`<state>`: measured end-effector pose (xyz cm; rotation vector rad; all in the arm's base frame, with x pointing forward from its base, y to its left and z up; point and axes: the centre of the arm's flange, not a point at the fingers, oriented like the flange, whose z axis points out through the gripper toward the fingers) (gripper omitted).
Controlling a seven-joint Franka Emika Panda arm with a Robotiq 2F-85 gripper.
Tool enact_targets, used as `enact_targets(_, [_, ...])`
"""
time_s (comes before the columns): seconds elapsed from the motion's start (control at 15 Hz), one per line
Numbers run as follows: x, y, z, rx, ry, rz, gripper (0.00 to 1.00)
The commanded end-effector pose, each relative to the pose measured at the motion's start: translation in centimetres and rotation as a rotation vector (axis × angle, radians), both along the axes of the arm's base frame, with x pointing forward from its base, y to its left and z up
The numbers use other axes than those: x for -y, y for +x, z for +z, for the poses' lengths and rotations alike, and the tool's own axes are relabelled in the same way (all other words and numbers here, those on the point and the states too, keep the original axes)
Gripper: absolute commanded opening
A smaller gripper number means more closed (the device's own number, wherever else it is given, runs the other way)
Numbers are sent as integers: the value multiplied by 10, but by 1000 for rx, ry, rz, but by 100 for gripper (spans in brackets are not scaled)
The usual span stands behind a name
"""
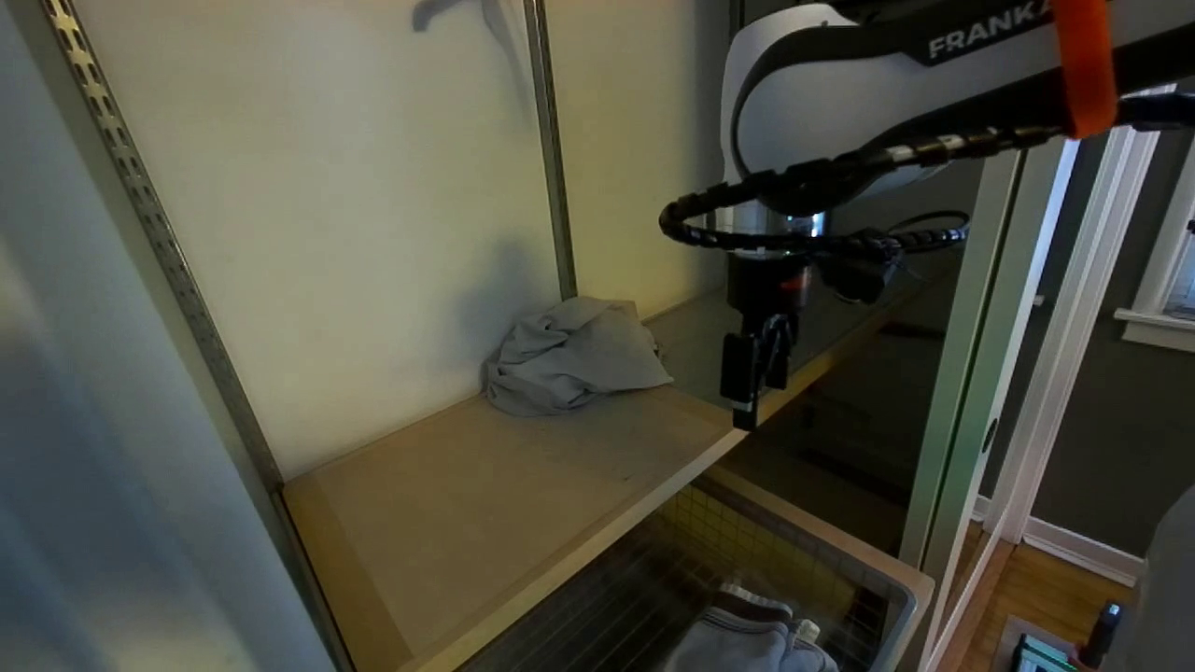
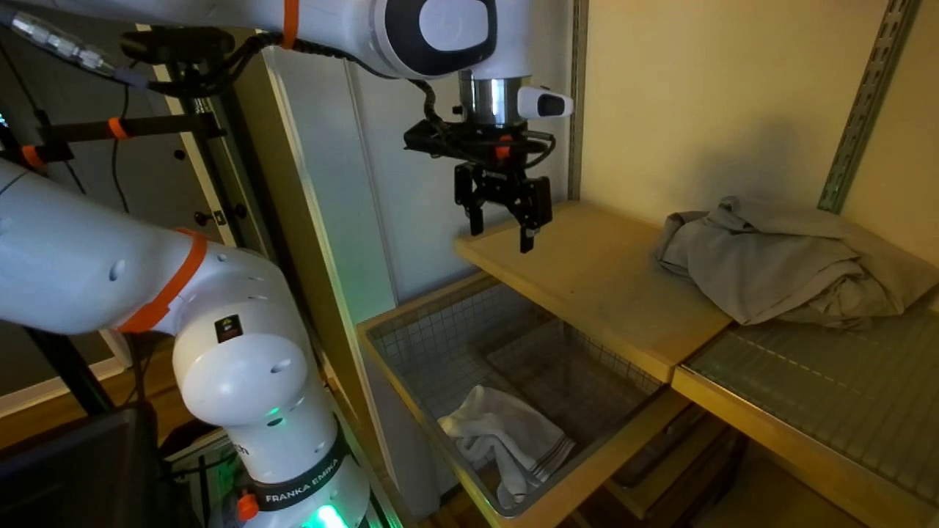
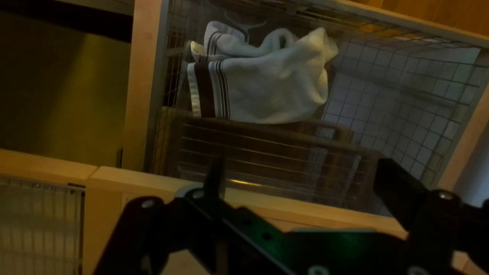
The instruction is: Move the towel to the brown object
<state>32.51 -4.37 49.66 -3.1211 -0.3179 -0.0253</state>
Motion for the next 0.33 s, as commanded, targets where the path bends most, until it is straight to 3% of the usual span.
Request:
enact_targets(0.0, [-2,-1,4,14,-7,8,100])
enact_targets(0.27, [-3,-3,6,23,-14,13,100])
